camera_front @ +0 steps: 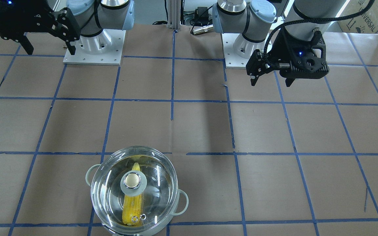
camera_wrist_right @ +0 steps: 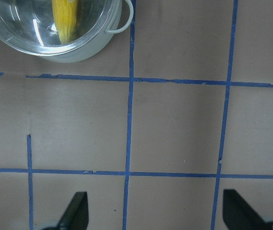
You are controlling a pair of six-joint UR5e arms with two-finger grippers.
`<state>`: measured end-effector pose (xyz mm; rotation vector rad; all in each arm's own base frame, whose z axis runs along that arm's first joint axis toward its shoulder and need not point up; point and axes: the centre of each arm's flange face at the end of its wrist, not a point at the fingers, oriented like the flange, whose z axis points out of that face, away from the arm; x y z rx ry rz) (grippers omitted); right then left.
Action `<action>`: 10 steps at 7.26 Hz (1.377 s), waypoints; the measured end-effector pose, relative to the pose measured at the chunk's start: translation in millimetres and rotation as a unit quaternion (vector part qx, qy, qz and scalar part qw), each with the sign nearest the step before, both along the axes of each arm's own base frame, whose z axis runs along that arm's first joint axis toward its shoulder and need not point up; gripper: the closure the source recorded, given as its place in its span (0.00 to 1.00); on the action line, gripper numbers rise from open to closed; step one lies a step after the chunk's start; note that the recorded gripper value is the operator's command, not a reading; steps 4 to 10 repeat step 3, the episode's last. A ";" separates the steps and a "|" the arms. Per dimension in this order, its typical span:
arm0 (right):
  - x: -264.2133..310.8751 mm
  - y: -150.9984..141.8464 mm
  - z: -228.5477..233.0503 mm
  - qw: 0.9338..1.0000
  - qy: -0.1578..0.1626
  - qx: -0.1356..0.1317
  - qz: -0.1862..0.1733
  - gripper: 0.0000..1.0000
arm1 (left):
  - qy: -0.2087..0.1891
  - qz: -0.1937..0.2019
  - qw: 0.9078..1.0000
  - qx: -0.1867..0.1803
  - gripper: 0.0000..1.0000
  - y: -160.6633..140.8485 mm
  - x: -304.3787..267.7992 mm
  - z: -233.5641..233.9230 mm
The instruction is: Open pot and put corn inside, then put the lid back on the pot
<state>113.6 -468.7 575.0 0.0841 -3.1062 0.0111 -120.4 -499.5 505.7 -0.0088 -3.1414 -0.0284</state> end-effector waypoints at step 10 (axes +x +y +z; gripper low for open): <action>0.4 1.7 -2.1 1.000 0.002 0.002 0.002 0.01 | 0.000 -0.001 1.000 0.000 0.00 -0.1 0.0 0.0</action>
